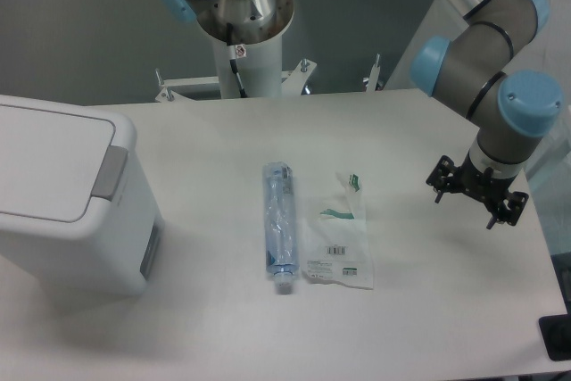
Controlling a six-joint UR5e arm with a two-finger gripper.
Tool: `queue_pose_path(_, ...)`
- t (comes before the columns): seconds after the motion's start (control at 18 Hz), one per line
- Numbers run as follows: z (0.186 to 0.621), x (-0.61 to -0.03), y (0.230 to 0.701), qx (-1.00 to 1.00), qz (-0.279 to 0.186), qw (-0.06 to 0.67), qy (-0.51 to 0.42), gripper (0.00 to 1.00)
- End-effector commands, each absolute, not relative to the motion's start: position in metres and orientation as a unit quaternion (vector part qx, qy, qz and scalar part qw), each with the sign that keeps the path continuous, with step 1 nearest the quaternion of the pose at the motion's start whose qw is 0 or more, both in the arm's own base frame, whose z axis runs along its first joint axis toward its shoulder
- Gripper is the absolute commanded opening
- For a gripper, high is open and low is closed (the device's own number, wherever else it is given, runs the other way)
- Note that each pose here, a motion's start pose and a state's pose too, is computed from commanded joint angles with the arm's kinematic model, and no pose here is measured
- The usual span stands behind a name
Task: Open the trash can
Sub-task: 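Raise the gripper from its start pose toward the table center, then move the open gripper over the bottle toward the trash can lid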
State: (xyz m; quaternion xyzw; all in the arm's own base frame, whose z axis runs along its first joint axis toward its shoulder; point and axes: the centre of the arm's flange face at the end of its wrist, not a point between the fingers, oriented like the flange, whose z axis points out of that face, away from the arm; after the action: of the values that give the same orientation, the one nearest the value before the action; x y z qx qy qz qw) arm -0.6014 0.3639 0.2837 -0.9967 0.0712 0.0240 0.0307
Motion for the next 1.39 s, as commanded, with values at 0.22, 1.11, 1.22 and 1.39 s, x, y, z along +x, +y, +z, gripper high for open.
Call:
queue_pose_path(0.22,0.285,-0.601,0.364,-0.997,0.024,0.032,0.071,1.00)
queue_pose_path(1.11,0.321,-0.560,0.372,-0.993,0.008,0.115,0.039,1.00)
queue_pose_path(1.22,0.326,-0.555,0.381,-0.990,-0.004,0.143,0.004,1.00)
queue_pose_path(1.39,0.348,-0.542,0.402,-0.987,-0.004,0.160,-0.035,1.00)
